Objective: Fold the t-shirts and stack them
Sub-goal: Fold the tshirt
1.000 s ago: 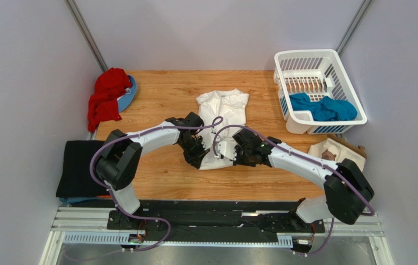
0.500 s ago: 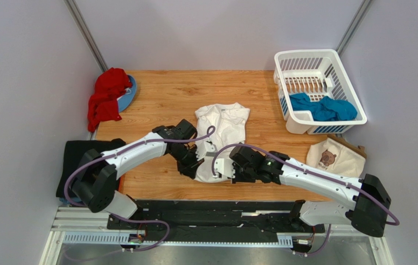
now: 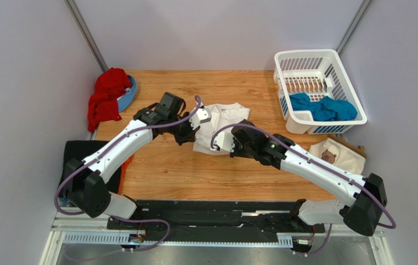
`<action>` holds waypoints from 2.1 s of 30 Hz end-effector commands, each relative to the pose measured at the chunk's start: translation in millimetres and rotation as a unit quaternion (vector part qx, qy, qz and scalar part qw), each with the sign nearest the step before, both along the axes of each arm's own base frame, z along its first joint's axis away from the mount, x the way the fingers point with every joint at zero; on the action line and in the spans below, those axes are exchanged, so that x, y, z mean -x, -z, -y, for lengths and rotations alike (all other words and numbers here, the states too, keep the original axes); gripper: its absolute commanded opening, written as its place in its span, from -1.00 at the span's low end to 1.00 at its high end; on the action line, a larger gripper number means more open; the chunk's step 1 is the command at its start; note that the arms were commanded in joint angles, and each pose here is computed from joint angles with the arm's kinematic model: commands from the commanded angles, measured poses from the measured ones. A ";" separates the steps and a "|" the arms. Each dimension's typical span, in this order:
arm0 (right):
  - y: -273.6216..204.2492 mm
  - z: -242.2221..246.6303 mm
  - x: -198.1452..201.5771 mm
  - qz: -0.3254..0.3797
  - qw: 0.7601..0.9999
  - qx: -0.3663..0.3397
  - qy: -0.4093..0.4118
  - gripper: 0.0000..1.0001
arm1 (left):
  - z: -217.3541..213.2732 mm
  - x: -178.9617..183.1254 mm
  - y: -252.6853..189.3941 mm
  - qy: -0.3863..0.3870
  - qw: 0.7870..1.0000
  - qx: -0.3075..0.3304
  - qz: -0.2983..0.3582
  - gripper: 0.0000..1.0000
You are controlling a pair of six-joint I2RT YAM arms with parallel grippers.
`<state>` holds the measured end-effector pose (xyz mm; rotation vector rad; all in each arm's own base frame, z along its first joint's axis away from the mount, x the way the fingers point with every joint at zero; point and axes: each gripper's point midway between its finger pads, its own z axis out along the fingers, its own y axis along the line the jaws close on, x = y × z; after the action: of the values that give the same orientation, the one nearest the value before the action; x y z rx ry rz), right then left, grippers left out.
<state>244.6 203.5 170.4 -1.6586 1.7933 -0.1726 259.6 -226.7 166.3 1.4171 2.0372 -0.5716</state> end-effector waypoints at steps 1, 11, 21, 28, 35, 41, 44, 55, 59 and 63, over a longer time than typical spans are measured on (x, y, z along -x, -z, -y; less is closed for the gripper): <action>-29.0 -2.5 -40.1 0.042 0.999 -0.006 0.012 -1.00 | 7.4 -51.1 -22.5 -0.014 0.998 0.014 0.056 -1.00; -28.5 6.3 -127.4 0.046 0.998 0.008 0.043 -1.00 | 15.8 -151.1 2.5 -0.048 0.998 -0.007 0.050 -1.00; -0.9 15.4 -210.5 0.032 0.997 0.030 0.067 -1.00 | 3.3 -219.4 24.6 -0.095 0.994 -0.020 0.056 -1.00; 47.3 20.9 -250.2 0.012 0.995 0.048 0.084 -1.00 | 6.5 -247.7 49.8 -0.104 0.992 -0.036 0.057 -1.00; 79.0 26.3 -275.6 0.015 0.993 0.054 0.108 -0.44 | 9.6 -269.7 62.7 -0.121 0.990 -0.041 0.065 -0.89; 73.0 26.3 -284.3 0.030 0.991 0.045 0.121 -0.09 | 6.3 -287.5 49.7 -0.148 0.983 -0.042 0.104 -0.22; 64.4 27.2 -285.6 0.040 0.990 0.041 0.127 -0.03 | 1.4 -295.3 43.7 -0.168 0.977 -0.047 0.121 -0.19; 35.6 41.5 -303.3 0.099 0.976 0.038 0.190 0.20 | -10.1 -314.7 16.0 -0.247 0.955 -0.037 0.159 -0.13; 25.8 49.9 -315.2 0.131 0.963 0.039 0.231 0.32 | -29.2 -324.9 11.9 -0.295 0.935 -0.073 0.182 -0.09; 5.8 58.7 -310.8 0.147 0.951 0.014 0.273 0.34 | -43.7 -320.2 5.5 -0.311 0.926 -0.100 0.190 -0.09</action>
<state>542.7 155.0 108.7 -1.2954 2.0141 -0.6015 571.1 -200.1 111.5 0.9255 2.1495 0.0645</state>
